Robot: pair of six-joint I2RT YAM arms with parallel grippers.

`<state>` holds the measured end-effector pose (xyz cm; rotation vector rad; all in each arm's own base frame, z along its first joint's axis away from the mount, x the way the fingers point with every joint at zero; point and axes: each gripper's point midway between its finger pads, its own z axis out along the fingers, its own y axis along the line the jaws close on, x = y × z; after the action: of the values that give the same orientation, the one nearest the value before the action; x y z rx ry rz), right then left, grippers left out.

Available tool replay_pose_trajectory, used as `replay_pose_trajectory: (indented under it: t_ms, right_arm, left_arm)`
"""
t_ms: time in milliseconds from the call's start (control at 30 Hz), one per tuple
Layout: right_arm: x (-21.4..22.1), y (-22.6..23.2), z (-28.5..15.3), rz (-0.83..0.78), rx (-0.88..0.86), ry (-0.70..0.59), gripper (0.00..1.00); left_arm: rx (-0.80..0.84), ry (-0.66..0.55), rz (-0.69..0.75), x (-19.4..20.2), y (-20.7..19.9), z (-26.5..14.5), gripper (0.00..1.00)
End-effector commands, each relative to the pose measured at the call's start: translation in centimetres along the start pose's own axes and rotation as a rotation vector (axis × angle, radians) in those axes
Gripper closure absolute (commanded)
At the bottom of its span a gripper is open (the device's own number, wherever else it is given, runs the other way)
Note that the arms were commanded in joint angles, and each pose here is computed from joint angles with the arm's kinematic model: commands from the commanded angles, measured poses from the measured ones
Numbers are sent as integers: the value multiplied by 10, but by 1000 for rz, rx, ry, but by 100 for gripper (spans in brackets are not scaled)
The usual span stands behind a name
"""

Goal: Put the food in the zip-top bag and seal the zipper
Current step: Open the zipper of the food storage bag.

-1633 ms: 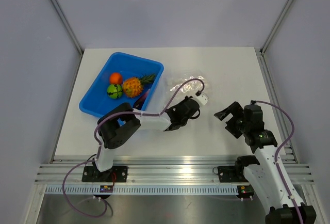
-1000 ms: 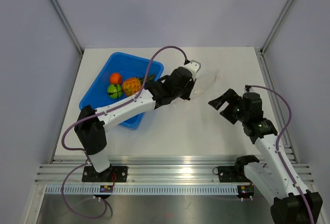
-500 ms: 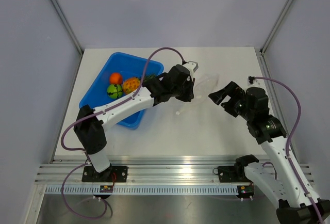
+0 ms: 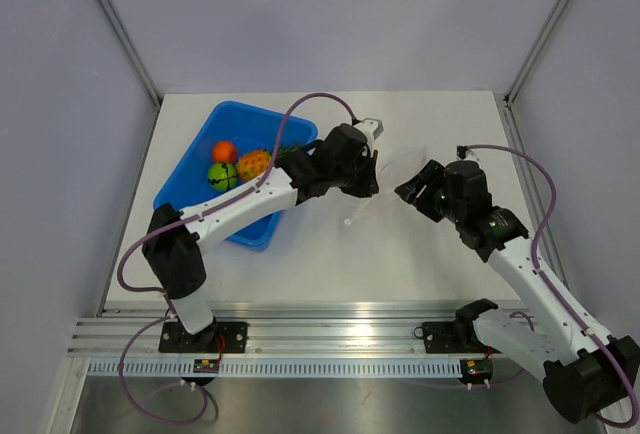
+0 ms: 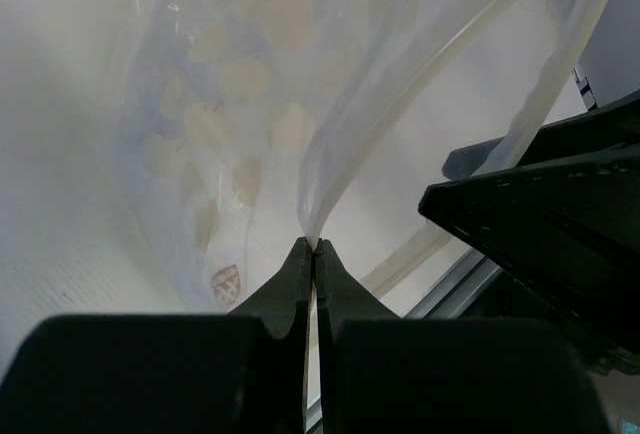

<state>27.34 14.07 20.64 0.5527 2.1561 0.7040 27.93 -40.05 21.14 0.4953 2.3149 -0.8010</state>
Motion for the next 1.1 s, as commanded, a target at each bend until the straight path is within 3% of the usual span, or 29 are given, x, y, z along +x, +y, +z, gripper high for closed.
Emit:
replay_pose_trajectory:
  t_ms: [0, 200, 433, 500, 533, 733, 900, 1067]
  right_arm:
    - [-5, 14, 7, -1, -33, -51, 38]
    - [9, 11, 10, -20, 7, -55, 43]
    - [3, -6, 7, -16, 72, -118, 76]
    - [2, -5, 9, -33, 80, -118, 98]
    - [-1, -5, 8, -46, 87, -122, 100]
    - [-27, 8, -17, -251, 113, -138, 100]
    - [-42, 8, -37, -466, 214, -53, 100]
    - [-45, 23, -50, -545, 221, 53, 100]
  left_arm:
    - [82, -114, -19, -37, -24, -31, 100]
    - [92, -131, -41, -42, -27, -33, 100]
    - [114, -139, -63, -43, -30, -39, 100]
    - [133, -144, -68, -45, -33, -42, 100]
    - [138, -148, -73, -47, -34, -45, 100]
    - [161, -144, -104, -46, -21, -60, 100]
    - [185, -75, -114, -27, 5, -56, 100]
    - [121, 19, -91, 4, 28, -40, 100]
